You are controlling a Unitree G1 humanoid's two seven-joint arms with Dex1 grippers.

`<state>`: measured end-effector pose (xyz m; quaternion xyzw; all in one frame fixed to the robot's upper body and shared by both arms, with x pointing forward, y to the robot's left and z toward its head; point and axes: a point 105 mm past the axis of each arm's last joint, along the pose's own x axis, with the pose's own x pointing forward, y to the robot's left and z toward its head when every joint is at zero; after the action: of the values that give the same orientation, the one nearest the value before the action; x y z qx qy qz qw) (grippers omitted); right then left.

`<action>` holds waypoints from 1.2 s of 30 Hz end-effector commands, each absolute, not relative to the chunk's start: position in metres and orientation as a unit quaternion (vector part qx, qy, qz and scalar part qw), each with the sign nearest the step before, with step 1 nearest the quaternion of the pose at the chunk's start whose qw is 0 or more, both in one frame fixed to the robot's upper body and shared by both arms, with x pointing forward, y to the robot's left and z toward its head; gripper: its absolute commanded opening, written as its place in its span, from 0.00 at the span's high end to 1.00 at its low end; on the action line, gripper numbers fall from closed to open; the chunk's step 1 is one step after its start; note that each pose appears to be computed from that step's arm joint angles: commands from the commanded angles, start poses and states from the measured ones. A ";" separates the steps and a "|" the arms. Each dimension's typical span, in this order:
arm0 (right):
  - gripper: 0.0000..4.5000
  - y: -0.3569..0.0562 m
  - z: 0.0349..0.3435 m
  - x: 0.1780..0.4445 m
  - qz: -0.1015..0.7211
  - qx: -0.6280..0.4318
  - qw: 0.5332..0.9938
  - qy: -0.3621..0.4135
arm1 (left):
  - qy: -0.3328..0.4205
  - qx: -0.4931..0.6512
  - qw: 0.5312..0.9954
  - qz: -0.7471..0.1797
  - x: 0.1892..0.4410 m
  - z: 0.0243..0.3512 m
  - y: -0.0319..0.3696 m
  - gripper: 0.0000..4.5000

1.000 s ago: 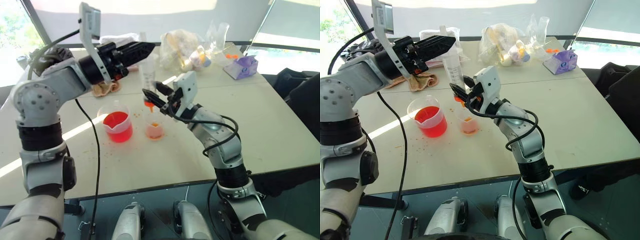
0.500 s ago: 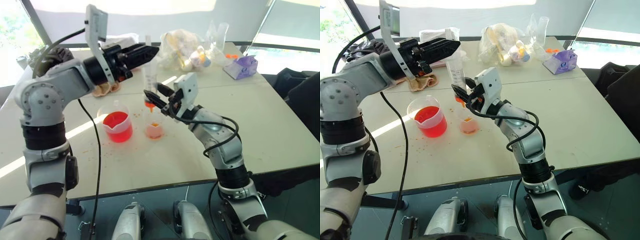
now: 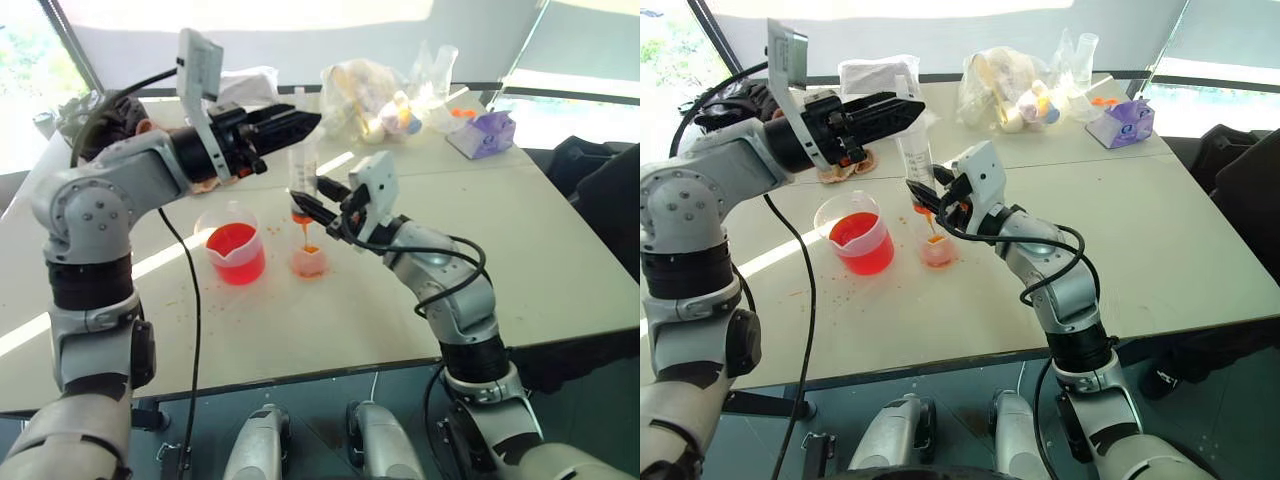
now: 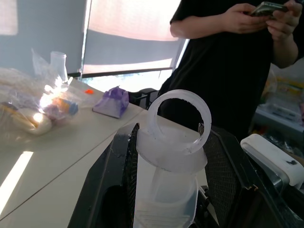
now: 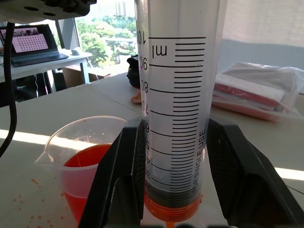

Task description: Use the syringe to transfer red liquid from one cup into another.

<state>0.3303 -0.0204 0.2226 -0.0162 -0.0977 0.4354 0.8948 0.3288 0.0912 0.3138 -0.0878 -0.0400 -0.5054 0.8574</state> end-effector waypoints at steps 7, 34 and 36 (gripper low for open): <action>0.71 -0.025 0.276 0.307 0.447 -0.001 0.875 -0.183 | -0.008 -0.078 0.864 -0.497 0.330 0.293 0.091 0.68; 0.71 -0.029 0.282 0.301 0.452 0.006 0.874 -0.179 | -0.002 -0.073 0.859 -0.507 0.324 0.286 0.091 0.14; 0.71 -0.029 0.282 0.301 0.453 0.006 0.874 -0.178 | -0.005 -0.071 0.859 -0.507 0.324 0.287 0.092 0.01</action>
<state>0.3158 -0.0304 0.2576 0.0051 -0.1228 0.4402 0.8894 0.3271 0.0936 0.2817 -0.0851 0.0061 -0.5030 0.8601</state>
